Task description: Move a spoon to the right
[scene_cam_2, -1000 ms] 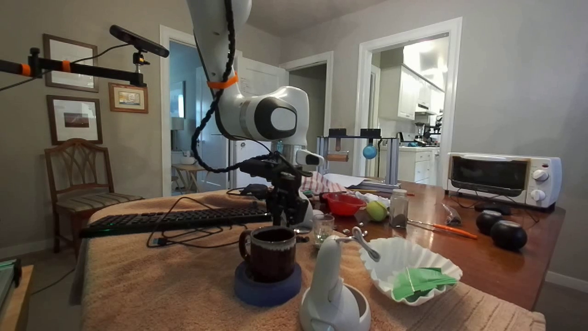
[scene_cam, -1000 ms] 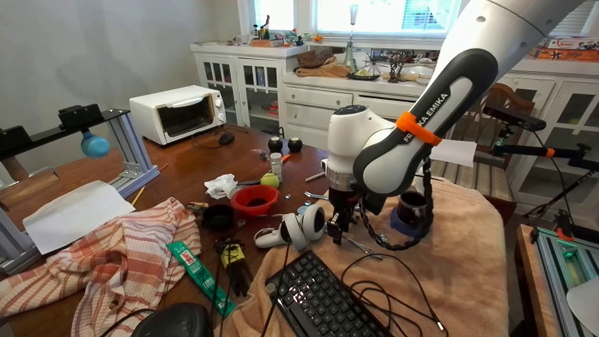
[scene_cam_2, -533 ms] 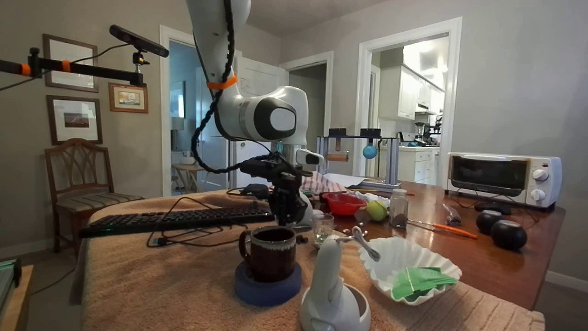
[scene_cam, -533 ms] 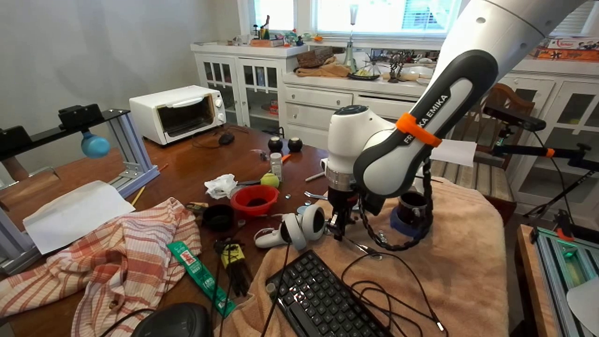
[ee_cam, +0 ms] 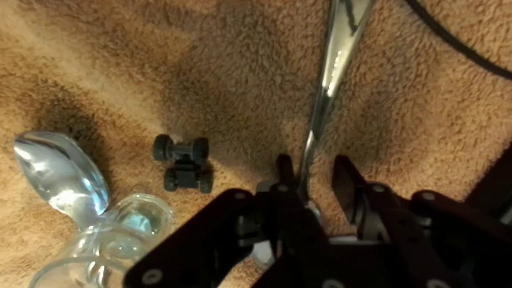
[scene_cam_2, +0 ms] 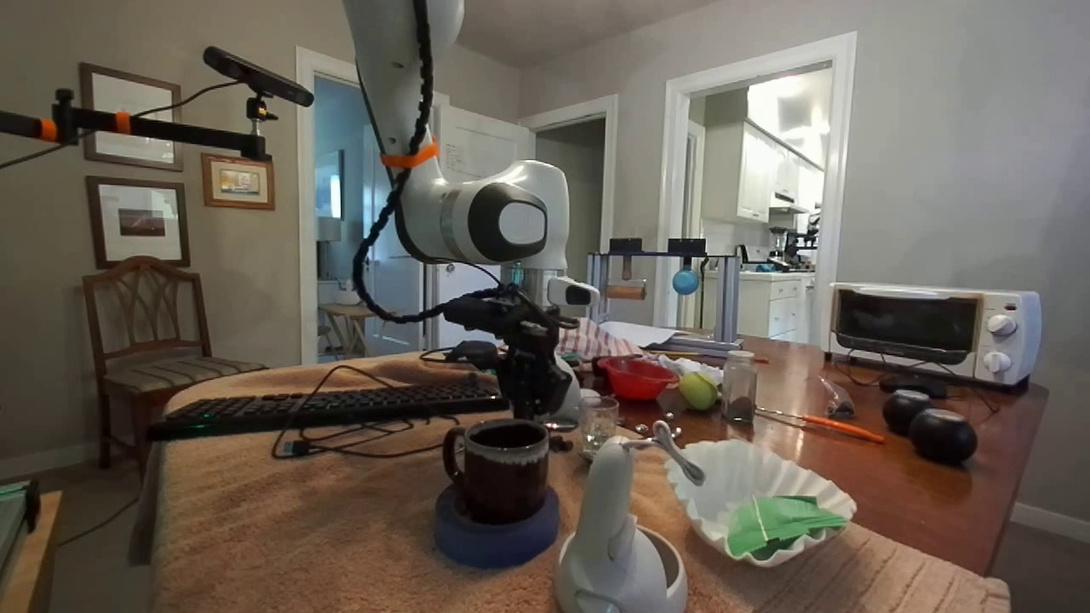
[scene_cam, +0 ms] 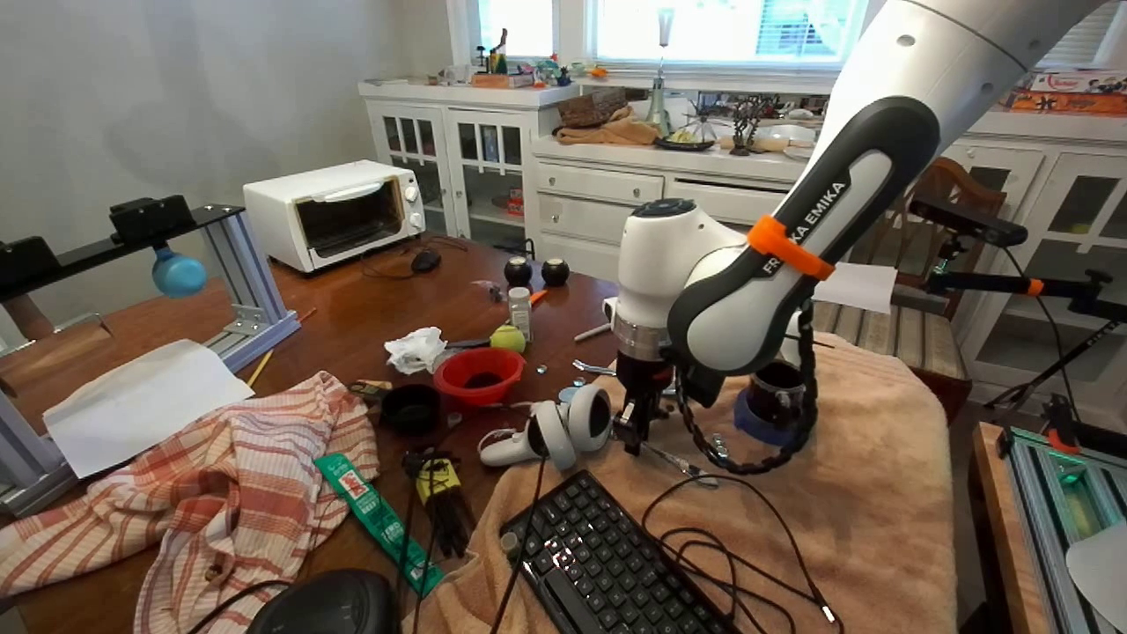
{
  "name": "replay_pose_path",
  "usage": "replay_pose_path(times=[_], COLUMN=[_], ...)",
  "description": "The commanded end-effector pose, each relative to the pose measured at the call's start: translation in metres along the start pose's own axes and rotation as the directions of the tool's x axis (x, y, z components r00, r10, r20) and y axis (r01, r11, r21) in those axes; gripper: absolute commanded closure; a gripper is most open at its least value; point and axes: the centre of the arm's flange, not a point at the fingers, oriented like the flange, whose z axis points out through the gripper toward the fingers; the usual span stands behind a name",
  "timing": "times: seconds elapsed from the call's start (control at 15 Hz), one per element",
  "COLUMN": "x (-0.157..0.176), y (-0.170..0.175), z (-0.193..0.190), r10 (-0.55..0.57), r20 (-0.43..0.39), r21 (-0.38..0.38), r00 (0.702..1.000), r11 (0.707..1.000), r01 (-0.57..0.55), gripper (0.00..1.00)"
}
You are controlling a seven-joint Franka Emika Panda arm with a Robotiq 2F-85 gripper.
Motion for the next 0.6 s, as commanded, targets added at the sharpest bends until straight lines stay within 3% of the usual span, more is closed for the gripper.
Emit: replay_pose_path(times=[0.0, 0.2, 0.27, 0.53], x=[-0.0025, 0.0000, 0.0000, -0.0026], y=[-0.0006, 0.0007, 0.0011, 0.0048], z=[0.0041, 0.0008, 0.0010, -0.0047], r10=[0.002, 0.009, 0.011, 0.017], r20=[-0.038, -0.048, -0.044, -0.031], r21=[-0.004, -0.002, -0.014, -0.044], r00=[0.999, 0.999, 0.999, 0.999], r11=[1.000, 1.000, 1.000, 0.999], r01=[-0.002, -0.009, -0.011, -0.018], gripper=[0.63, 0.61, 0.66, 0.70])
